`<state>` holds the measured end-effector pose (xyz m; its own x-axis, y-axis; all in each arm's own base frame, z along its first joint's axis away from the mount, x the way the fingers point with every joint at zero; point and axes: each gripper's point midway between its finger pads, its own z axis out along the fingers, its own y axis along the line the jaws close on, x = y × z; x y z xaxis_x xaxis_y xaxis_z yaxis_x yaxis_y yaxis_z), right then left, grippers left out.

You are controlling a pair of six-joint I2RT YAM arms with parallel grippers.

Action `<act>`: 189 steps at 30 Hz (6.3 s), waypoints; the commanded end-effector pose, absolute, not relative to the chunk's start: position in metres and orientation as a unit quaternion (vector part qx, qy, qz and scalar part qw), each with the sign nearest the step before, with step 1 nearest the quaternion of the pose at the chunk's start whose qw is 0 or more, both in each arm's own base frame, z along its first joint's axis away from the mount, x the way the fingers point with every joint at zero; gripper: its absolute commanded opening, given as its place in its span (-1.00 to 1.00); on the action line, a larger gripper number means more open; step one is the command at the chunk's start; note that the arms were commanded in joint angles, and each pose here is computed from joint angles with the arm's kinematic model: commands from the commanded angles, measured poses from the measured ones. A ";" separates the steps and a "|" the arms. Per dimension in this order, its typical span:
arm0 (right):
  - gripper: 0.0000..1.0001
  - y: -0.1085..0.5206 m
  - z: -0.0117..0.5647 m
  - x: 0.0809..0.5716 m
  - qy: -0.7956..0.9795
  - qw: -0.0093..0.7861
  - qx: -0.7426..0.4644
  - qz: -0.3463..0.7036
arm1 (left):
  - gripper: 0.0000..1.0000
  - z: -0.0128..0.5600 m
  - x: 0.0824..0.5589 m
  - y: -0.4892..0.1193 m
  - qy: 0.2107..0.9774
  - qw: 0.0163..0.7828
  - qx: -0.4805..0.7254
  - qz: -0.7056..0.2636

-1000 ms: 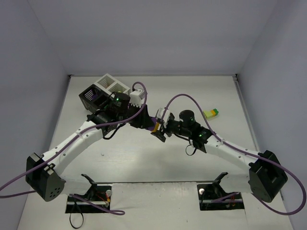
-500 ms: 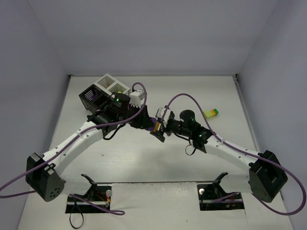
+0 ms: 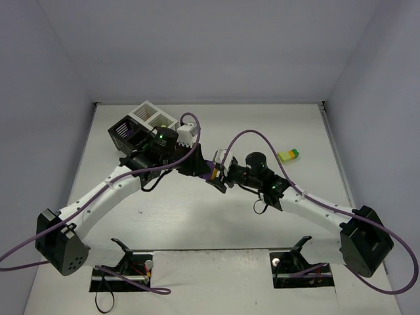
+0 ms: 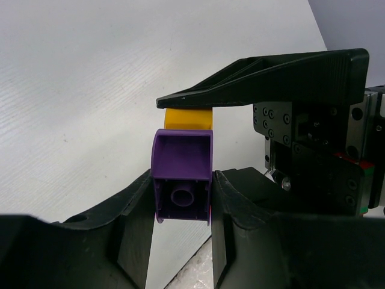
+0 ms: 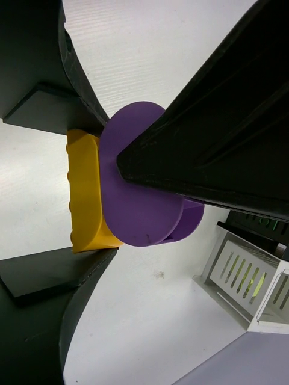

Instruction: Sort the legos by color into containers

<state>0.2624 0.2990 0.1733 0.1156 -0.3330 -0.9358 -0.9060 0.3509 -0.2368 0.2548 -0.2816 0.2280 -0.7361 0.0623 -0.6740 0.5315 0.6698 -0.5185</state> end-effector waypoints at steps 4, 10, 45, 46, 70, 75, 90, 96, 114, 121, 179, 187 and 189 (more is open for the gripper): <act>-0.90 0.295 0.195 0.275 0.591 0.596 -0.487 0.241 | -0.86 0.255 0.267 -0.272 0.846 0.344 0.163 -0.374; -0.94 0.291 0.181 0.279 0.605 0.589 -0.481 0.235 | -0.86 0.264 0.271 -0.255 0.850 0.350 0.157 -0.361; -0.94 0.288 0.186 0.271 0.598 0.598 -0.468 0.256 | -0.83 0.300 0.454 0.005 0.825 0.541 -0.160 0.029; -0.94 0.289 0.185 0.270 0.597 0.598 -0.469 0.257 | -0.78 0.289 0.462 0.015 0.830 0.531 -0.164 0.041; -0.91 0.290 0.183 0.271 0.597 0.593 -0.474 0.257 | -0.09 0.232 0.511 0.043 0.859 0.486 -0.151 0.048; -0.90 0.290 0.183 0.270 0.595 0.594 -0.476 0.257 | 0.30 0.256 0.498 0.029 0.849 0.505 -0.153 0.007; -0.88 0.292 0.201 0.257 0.558 0.614 -0.486 0.274 | 0.52 0.305 0.344 -0.197 0.837 0.436 0.060 -0.326; -0.88 0.289 0.204 0.254 0.555 0.617 -0.487 0.271 | 0.54 0.301 0.285 -0.270 0.824 0.385 0.150 -0.389; -0.85 0.288 0.208 0.251 0.548 0.622 -0.487 0.274 | 0.55 0.254 0.266 -0.321 0.849 0.323 0.205 -0.365; -0.85 0.289 0.210 0.249 0.544 0.623 -0.488 0.278 | 0.50 0.246 0.264 -0.330 0.846 0.306 0.213 -0.380; 1.00 0.215 0.209 0.327 0.681 0.651 -0.279 0.189 | -0.61 0.279 0.607 -0.025 0.775 0.625 -0.089 0.008; 1.00 0.205 0.208 0.335 0.692 0.657 -0.240 0.179 | -0.27 0.263 0.606 -0.028 0.785 0.613 -0.084 0.001; 1.00 0.198 0.209 0.339 0.700 0.660 -0.207 0.178 | -0.11 0.260 0.605 -0.029 0.788 0.610 -0.083 -0.002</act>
